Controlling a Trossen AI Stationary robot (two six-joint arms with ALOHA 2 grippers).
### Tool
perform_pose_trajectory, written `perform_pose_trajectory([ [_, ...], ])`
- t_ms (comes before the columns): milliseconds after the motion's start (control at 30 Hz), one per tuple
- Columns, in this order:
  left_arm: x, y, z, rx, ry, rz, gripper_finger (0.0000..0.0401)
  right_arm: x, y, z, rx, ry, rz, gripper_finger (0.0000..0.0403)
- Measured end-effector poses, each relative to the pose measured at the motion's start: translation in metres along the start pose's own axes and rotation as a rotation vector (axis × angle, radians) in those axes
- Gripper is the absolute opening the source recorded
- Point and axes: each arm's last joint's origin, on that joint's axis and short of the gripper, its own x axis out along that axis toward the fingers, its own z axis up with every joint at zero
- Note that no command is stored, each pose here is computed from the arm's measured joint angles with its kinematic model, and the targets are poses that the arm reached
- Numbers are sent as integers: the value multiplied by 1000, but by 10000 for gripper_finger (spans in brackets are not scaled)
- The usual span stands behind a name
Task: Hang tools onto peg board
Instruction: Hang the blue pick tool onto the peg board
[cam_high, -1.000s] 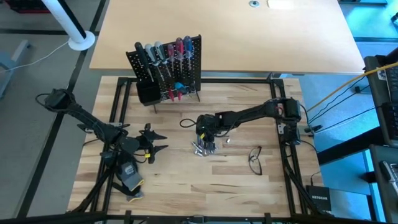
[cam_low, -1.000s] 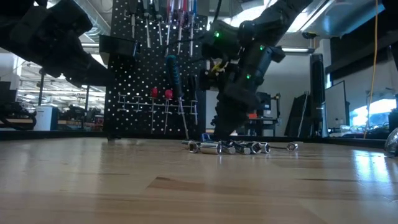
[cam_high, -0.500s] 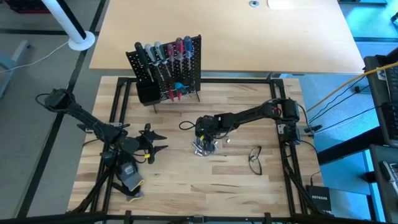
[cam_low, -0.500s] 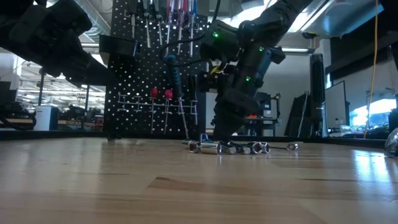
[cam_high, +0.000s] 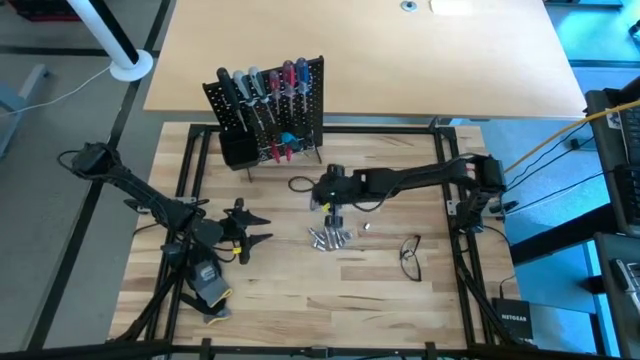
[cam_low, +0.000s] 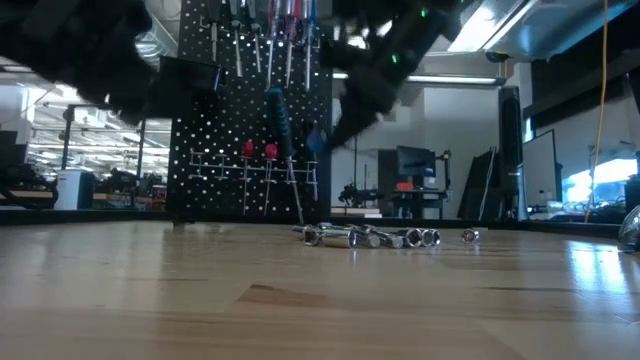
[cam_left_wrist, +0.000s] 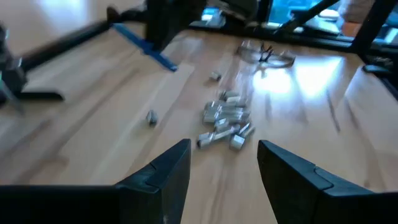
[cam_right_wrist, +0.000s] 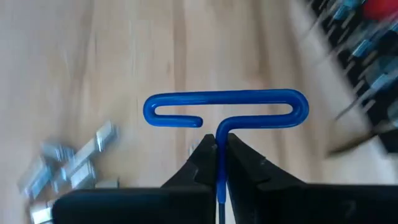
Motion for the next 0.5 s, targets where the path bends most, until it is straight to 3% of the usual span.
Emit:
perform_pose_trajectory([
  [333, 2, -11, 28, 44, -69, 6, 175, -6, 34, 26, 20, -450, -42, 16],
  [500, 18, -16, 25, -71, -125, 41, 175, -7, 35, 26, 44, -624, -86, 14],
])
